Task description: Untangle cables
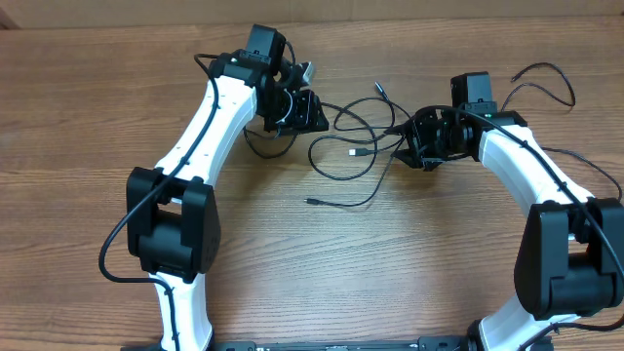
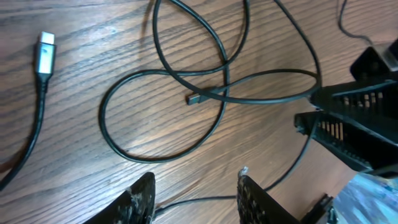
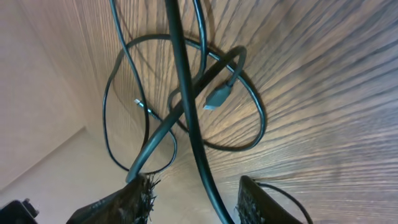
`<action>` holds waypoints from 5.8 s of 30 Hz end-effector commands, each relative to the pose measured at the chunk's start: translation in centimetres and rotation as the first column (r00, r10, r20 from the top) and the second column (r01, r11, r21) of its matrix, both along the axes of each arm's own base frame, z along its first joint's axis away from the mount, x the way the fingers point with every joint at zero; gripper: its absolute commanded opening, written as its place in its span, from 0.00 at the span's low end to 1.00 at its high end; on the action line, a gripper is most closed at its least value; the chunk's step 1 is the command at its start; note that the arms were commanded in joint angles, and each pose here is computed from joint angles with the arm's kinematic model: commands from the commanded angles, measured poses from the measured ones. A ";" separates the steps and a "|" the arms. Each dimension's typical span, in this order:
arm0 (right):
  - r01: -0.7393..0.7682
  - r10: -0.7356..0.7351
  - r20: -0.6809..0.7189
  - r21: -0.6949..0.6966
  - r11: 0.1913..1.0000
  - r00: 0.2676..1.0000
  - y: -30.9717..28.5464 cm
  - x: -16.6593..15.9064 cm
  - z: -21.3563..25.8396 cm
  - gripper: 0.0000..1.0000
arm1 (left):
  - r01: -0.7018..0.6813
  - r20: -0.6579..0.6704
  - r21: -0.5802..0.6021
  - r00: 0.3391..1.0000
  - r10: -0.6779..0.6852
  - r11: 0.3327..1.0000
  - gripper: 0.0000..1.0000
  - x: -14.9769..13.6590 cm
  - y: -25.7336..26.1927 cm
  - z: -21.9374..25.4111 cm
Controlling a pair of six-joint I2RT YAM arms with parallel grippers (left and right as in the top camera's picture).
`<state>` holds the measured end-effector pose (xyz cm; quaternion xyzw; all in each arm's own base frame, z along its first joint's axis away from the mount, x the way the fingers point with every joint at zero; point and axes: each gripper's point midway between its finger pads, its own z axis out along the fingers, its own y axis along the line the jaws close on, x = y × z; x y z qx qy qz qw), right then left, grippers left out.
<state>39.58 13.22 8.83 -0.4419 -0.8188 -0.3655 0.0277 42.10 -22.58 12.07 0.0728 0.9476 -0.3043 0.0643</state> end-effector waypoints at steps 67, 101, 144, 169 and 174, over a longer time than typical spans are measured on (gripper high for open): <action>0.088 0.206 0.334 -0.687 0.722 0.920 -26.1 2.2 17.2 0.04 | -0.073 0.066 0.242 0.996 0.059 0.967 0.40 0.7 3.7 -1.0; -0.043 0.323 0.304 -0.666 0.745 0.896 -24.9 2.0 15.4 0.75 | -0.267 0.069 0.332 0.964 0.259 0.905 0.47 1.5 12.1 0.6; -0.436 0.662 0.192 -0.616 0.656 0.725 -7.8 1.5 4.2 0.80 | 0.179 -0.051 -0.145 0.981 -0.188 0.973 0.45 -2.9 -6.4 -2.1; -0.338 0.652 0.098 -0.791 0.510 0.752 -3.8 4.8 -3.8 0.81 | -0.013 -0.142 0.212 0.989 0.044 0.977 0.63 -1.3 4.3 -5.5; -0.383 0.649 0.015 -0.796 0.468 0.761 -4.1 4.6 -7.7 0.79 | -0.022 -0.150 0.214 0.987 0.055 0.977 0.63 -1.3 4.6 -5.5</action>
